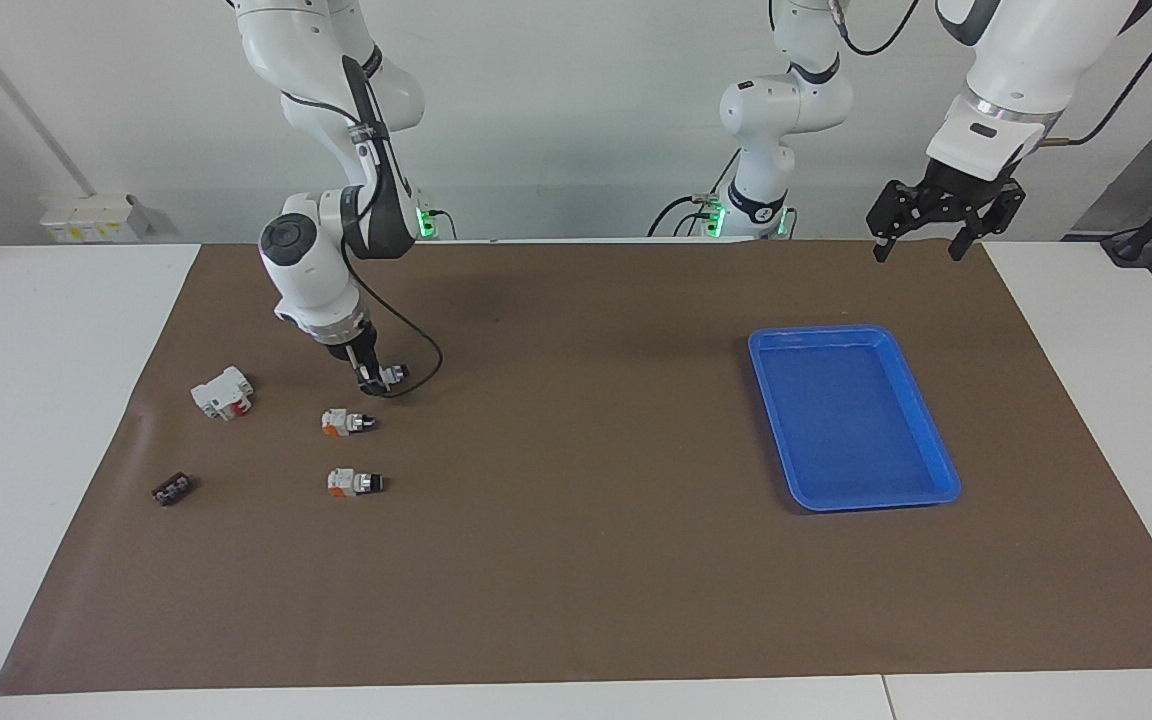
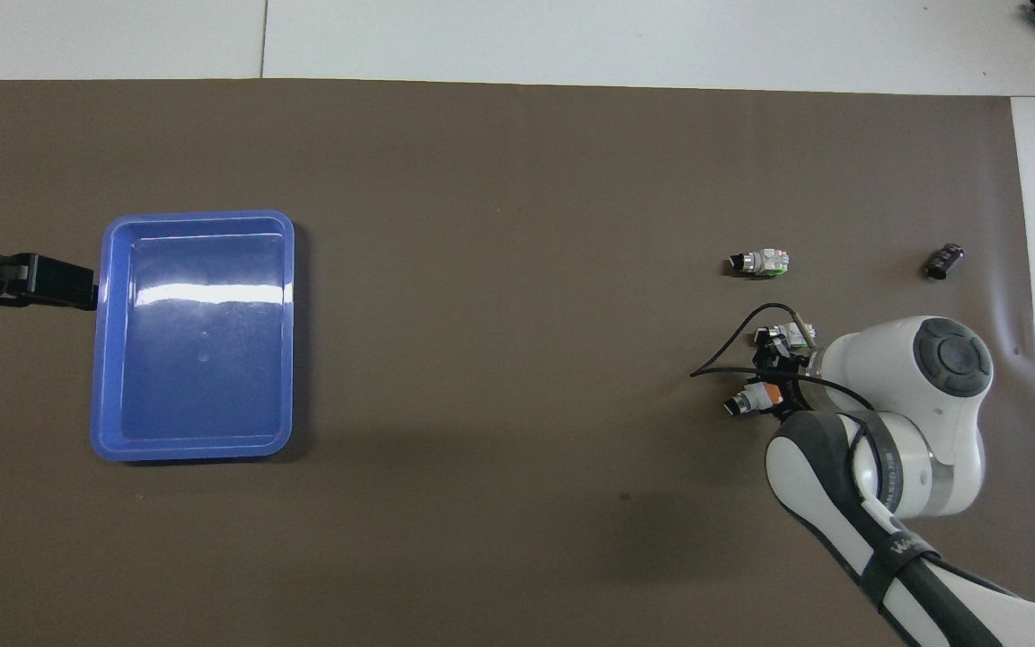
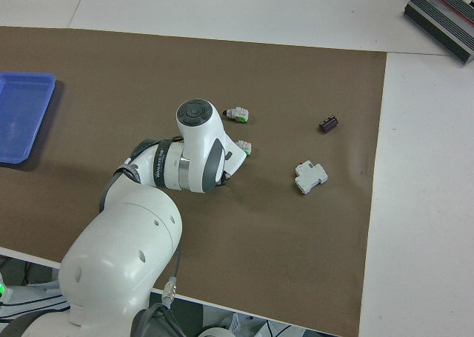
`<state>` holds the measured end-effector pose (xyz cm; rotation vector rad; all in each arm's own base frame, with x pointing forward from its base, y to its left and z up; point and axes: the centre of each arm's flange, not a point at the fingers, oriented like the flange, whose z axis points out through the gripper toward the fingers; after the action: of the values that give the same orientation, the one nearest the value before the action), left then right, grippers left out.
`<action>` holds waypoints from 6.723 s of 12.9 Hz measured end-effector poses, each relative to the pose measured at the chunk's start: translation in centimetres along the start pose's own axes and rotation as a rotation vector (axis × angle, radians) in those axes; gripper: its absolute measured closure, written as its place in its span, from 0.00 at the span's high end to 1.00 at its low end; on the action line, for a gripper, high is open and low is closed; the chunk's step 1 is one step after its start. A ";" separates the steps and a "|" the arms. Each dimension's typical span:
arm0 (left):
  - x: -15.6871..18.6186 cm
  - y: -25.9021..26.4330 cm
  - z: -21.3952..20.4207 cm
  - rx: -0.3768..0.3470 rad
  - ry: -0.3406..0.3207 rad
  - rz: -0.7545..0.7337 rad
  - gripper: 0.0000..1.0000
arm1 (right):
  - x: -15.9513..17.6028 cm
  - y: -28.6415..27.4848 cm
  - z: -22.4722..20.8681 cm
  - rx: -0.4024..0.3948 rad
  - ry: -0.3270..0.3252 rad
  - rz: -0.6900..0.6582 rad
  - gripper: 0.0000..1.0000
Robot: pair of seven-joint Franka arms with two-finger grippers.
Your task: Turn and place switch with both arms
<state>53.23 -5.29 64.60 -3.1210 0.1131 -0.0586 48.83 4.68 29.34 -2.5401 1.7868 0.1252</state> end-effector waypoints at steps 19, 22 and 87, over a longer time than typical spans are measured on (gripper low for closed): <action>-2.6 11.2 1.8 -0.485 -0.194 -0.507 0.80 | -20.8 -11.4 -16.4 0.297 -0.898 0.388 0.41; -2.7 16.0 1.9 -0.560 -0.203 -0.695 0.69 | -24.4 -11.4 -15.8 0.307 -0.907 0.427 0.41; -3.1 23.8 5.3 -0.505 0.016 -0.478 0.11 | -25.5 -11.8 -16.1 0.336 -0.901 0.428 0.41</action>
<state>48.64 -28.76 58.74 -3.5586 -0.7320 -0.0690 52.09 31.35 47.33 -1.4501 1.6897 0.7583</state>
